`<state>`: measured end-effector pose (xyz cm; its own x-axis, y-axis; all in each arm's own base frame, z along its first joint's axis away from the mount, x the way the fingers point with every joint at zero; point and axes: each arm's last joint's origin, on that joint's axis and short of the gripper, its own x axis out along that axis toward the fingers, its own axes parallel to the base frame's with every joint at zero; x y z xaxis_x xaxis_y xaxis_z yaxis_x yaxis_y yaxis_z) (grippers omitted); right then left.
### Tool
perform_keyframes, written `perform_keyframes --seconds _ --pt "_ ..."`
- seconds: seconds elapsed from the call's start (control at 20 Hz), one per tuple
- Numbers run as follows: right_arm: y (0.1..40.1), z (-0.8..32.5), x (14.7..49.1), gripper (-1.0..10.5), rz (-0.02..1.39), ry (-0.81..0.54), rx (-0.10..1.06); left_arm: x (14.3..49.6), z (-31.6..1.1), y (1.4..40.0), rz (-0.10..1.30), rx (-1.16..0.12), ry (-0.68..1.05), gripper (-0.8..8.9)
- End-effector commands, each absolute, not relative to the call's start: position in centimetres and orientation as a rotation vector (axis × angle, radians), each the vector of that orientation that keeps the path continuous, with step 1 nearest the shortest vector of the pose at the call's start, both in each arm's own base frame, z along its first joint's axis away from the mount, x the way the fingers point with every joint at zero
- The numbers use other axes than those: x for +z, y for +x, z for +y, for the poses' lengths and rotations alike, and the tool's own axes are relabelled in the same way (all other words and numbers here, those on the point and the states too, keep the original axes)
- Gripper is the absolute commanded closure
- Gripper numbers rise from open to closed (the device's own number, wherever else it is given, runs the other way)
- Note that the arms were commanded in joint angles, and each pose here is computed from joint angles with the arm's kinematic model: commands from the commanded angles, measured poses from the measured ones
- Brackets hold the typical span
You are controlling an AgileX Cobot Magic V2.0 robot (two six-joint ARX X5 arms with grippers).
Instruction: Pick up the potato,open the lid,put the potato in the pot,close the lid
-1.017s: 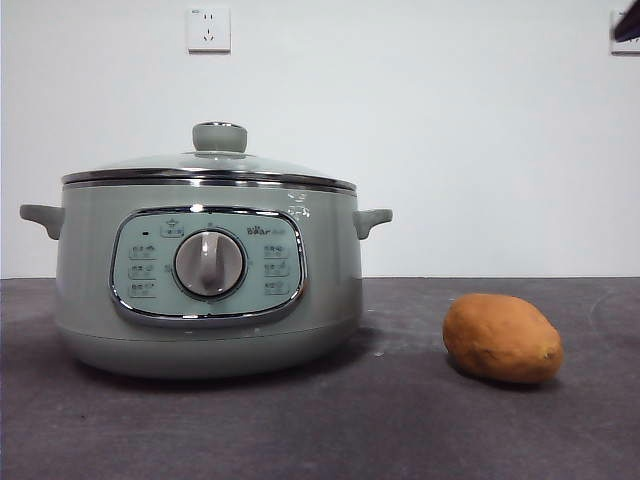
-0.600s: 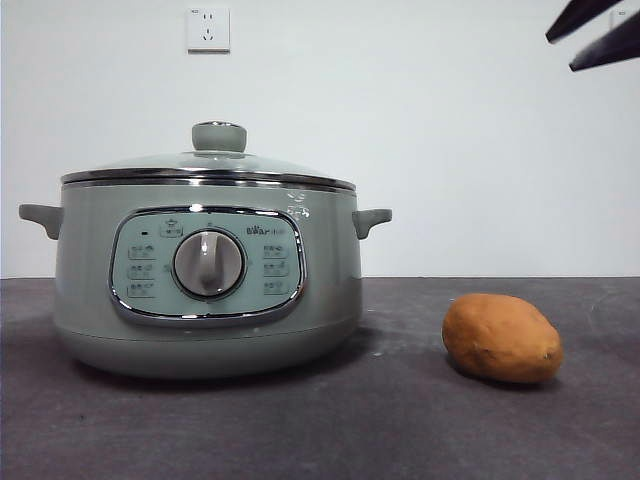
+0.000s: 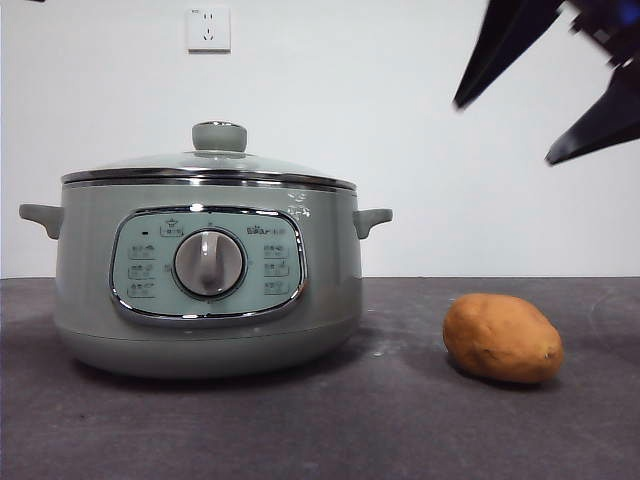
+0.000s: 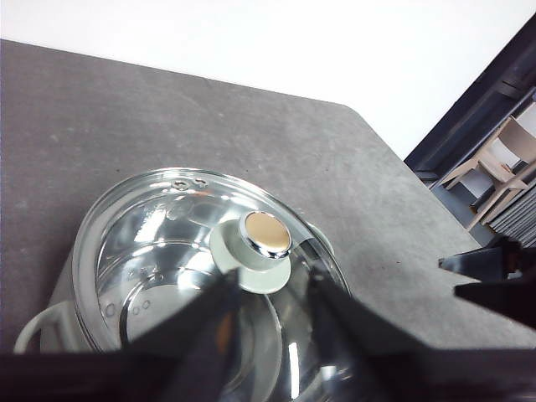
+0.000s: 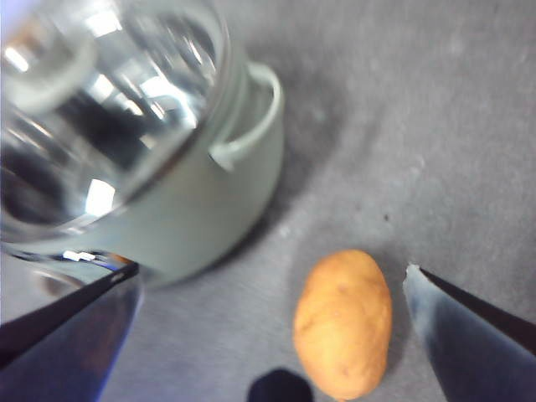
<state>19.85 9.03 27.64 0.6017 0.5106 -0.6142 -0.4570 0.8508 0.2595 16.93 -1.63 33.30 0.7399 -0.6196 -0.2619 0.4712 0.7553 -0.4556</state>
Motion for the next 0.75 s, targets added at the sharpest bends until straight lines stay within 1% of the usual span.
perform_keyframes --seconds 0.05,0.15,0.25,0.35,0.45,0.55,0.65,0.7,0.75 --pt "20.5 10.3 26.8 3.6 0.766 0.014 0.499 33.7 -1.6 16.9 0.391 -0.595 -0.357 4.62" --pt "21.4 11.2 25.2 3.6 0.828 -0.034 0.447 34.3 -1.6 16.9 0.366 -0.577 -0.343 4.62" --pt "22.4 11.8 23.3 3.6 0.901 -0.065 0.405 35.5 -1.9 16.7 0.328 -0.587 -0.32 4.62" --pt "23.4 12.3 21.5 3.6 0.974 -0.086 0.389 36.8 -2.2 16.4 0.289 -0.595 -0.265 4.62" --pt "24.3 12.8 19.8 3.6 1.024 -0.096 0.387 37.6 -2.6 16.1 0.28 -0.592 -0.243 4.62" --pt "25.0 13.2 18.4 3.6 1.05 -0.102 0.384 37.8 -3.0 16.0 0.275 -0.611 -0.228 4.62" --pt "25.5 13.4 17.1 3.6 1.086 -0.103 0.372 37.7 -3.3 15.9 0.287 -0.603 -0.218 4.63" --pt "25.6 13.4 16.6 4.0 1.105 -0.099 0.363 37.6 -3.4 15.9 0.295 -0.598 -0.217 4.63" --pt "25.7 13.4 16.3 5.2 1.115 -0.101 0.36 37.5 -3.5 15.8 0.3 -0.602 -0.209 4.63"
